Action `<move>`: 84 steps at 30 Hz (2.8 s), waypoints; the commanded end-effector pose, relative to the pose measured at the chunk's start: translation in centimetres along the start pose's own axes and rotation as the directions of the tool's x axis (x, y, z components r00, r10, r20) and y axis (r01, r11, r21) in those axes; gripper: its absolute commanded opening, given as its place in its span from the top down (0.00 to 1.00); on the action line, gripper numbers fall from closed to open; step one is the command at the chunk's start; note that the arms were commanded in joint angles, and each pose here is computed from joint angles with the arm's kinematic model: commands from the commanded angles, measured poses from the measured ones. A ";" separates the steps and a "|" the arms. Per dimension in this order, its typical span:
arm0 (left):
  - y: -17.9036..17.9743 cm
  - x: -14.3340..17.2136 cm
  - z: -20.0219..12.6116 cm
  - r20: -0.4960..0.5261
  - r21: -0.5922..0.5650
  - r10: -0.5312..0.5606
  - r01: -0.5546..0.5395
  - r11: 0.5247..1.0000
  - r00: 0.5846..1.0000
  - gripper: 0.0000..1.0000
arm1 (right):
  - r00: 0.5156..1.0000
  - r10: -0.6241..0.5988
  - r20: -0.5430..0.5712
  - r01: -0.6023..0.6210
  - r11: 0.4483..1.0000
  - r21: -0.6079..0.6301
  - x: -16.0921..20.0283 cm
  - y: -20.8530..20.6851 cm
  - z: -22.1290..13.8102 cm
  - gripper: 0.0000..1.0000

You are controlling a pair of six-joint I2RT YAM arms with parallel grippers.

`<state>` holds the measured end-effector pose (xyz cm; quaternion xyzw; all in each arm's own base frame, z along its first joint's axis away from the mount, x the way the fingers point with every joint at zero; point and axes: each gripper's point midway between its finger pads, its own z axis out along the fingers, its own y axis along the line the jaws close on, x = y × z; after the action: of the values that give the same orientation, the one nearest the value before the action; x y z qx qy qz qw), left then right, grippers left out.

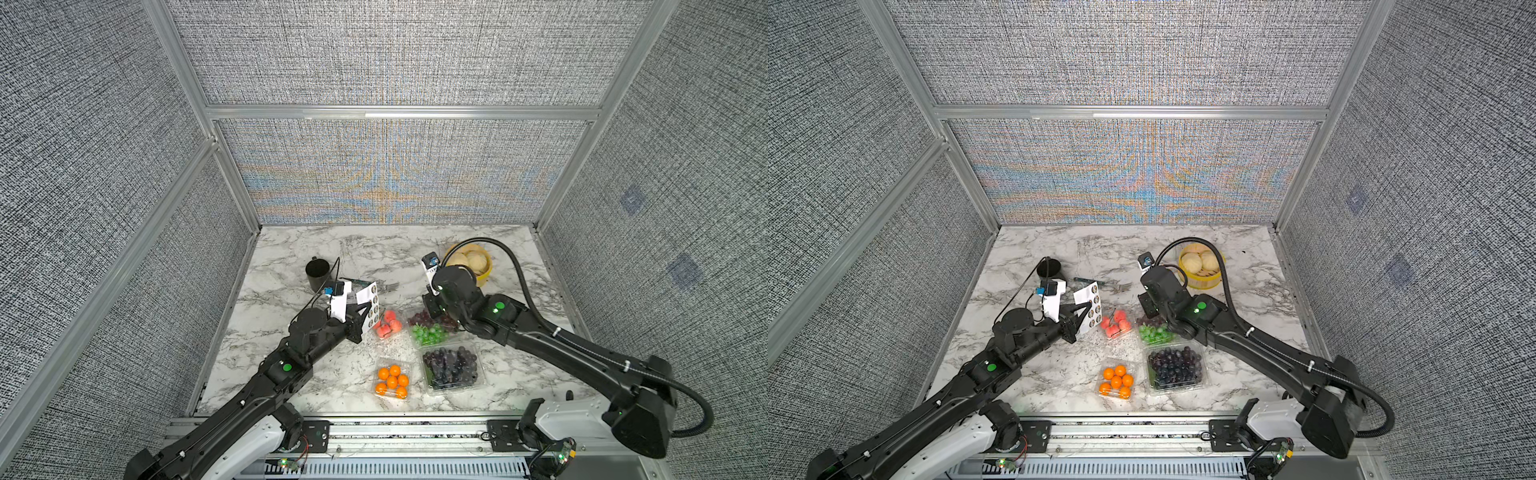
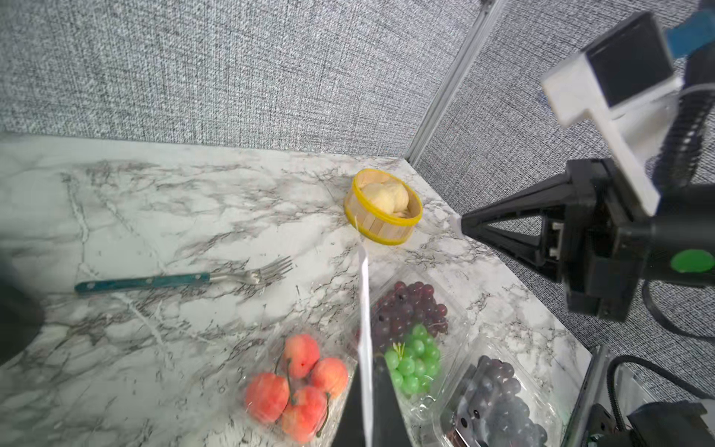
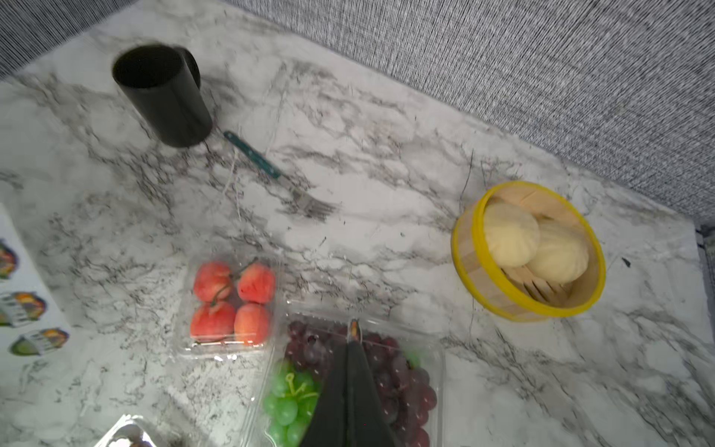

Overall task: Label fruit boxes
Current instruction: Stick the label on the fruit box, then place the label sticker at the center of the board.

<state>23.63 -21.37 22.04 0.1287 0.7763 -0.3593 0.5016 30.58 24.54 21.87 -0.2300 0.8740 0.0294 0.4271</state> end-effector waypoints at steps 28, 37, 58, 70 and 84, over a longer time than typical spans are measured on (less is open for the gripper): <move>1.4 6.5 1.0 -0.162 0.005 -0.113 0.115 0.993 0.980 1.00 | 0.914 -0.077 -0.399 0.117 0.990 0.078 10.3 0.2 5.7 1.00; 1.6 6.5 0.8 -0.156 0.000 -0.113 0.114 0.993 0.981 1.00 | 0.901 -0.028 -0.433 0.053 0.998 0.046 11.8 0.6 6.7 1.00; 5.3 9.1 0.8 -0.211 -0.183 -0.157 0.118 0.976 0.965 1.00 | 0.938 0.168 -0.303 -0.213 0.969 -0.122 10.0 -0.2 4.7 0.75; 10.1 13.0 -0.3 -0.342 -0.418 -0.256 0.098 0.903 0.904 1.00 | 0.932 0.138 -0.335 -0.183 0.977 -0.107 11.0 0.0 6.1 1.00; 11.8 14.5 -0.2 -0.381 -0.477 -0.286 0.078 0.875 0.879 0.94 | 0.961 0.197 -0.195 -0.230 0.959 -0.163 8.7 -0.4 3.8 0.98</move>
<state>23.16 -15.56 4.91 0.0143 0.9354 -0.1919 0.2968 28.14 22.29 12.63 -0.1858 0.9243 0.1451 0.3002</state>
